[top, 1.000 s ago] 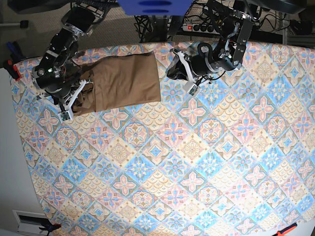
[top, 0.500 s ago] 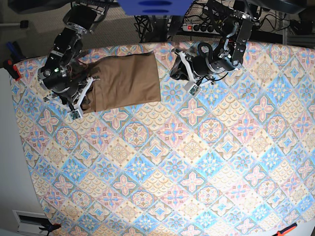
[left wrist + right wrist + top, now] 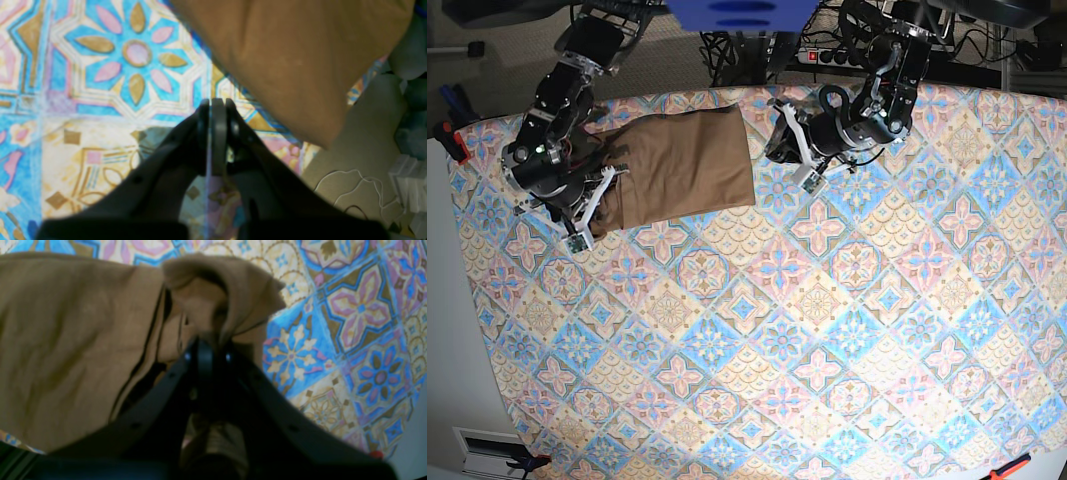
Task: Layout the t-shirt on the table in an organized manner, then fold the t-shirt properly
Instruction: 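Lift the folded bundle's end with the right gripper and fold it over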
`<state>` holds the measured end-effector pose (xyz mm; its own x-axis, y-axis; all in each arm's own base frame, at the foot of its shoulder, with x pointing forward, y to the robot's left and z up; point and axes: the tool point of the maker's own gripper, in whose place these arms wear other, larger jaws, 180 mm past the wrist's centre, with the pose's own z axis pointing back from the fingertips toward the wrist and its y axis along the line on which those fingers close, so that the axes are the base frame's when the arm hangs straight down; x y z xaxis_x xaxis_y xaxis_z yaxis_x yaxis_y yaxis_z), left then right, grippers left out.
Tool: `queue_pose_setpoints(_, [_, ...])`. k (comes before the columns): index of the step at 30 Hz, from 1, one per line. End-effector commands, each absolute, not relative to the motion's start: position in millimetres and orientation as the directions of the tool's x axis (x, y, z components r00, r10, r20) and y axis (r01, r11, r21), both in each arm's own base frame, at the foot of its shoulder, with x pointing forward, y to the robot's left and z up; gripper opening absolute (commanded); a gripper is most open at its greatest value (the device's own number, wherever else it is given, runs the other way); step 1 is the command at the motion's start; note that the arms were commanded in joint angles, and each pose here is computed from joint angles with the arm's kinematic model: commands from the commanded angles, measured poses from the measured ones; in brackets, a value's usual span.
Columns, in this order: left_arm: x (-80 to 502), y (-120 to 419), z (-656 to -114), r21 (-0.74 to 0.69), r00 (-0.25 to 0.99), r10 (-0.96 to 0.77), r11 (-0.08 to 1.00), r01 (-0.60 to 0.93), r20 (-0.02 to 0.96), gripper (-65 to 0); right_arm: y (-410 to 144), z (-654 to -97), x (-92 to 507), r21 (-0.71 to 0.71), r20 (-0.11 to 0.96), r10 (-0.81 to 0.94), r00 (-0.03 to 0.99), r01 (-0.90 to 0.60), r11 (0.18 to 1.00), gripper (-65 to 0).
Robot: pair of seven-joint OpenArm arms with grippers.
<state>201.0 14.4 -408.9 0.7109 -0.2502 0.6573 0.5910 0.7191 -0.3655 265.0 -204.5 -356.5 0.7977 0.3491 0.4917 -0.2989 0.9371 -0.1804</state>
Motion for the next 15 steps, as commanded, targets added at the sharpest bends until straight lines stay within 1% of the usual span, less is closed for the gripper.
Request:
queue_pose_setpoints(1, [208,11,-399,-0.367,0.69,-0.226,0.712,0.599,0.687,-65.0,-204,-343,276,-0.199,0.534,0.358,0.766,-0.298,0.934,-65.0])
queue_pose_setpoints(15, [208,11,-399,-0.367,0.69,-0.226,0.712,0.599,0.687,-65.0,-201,-304,320,-0.255,0.619,0.391,0.682,-0.296,0.92,-65.0])
